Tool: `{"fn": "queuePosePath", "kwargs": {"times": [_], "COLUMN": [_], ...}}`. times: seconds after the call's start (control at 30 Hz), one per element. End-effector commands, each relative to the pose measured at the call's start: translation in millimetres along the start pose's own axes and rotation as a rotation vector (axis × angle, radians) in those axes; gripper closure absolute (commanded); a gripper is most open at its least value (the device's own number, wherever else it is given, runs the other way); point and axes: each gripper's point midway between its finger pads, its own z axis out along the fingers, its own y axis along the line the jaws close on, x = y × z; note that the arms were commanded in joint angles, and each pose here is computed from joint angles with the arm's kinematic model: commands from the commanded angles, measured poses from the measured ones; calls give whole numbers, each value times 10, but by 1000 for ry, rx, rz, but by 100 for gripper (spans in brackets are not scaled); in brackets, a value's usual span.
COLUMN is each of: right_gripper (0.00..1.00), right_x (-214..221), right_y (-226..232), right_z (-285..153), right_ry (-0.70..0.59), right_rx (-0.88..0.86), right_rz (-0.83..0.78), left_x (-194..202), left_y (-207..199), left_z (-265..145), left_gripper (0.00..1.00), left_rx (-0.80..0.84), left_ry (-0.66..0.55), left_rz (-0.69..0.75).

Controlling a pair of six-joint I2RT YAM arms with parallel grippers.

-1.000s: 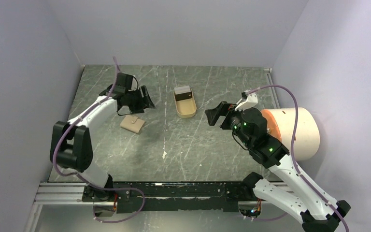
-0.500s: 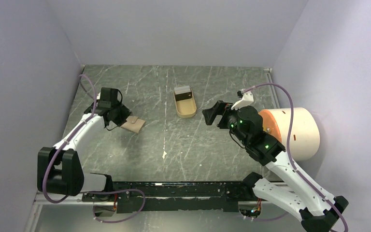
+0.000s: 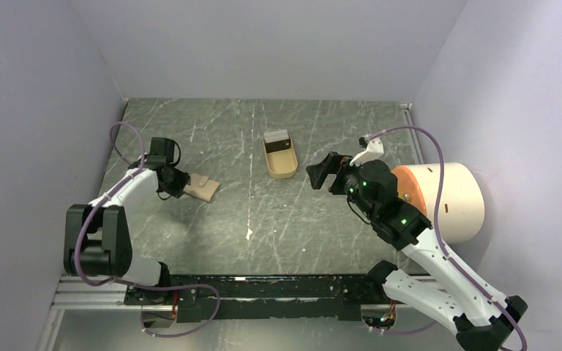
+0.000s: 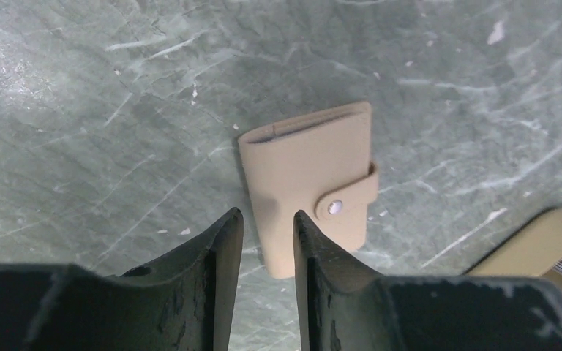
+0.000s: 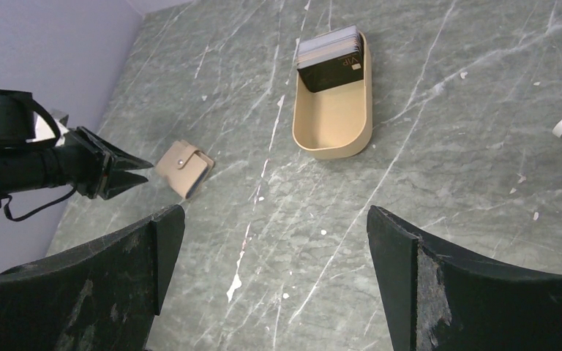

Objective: Put the credit cards into the card holder
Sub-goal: Adjust the card holder at the center of the board, then pick up the card holder from the center of the board.

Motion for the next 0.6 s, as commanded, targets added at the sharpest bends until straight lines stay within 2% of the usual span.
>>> {"fn": "queuePosePath", "kwargs": {"times": [0.0,0.2,0.57], "right_gripper": [1,2,3], "right_x": [-116,-117,-87], "right_y": [12,90,69], "right_z": [-11,0,6], "right_ry": [-37,-45,-23], "right_rx": [0,-44,-26], "right_rz": [5,18,19], "left_x": [-7,32,188], "left_y": [20,74,46], "left_z": [154,391,650], "left_gripper": [63,58,63], "left_rx": [-33,-81,-58], "left_ry": [9,26,91], "left_rz": [-21,18,29]}}
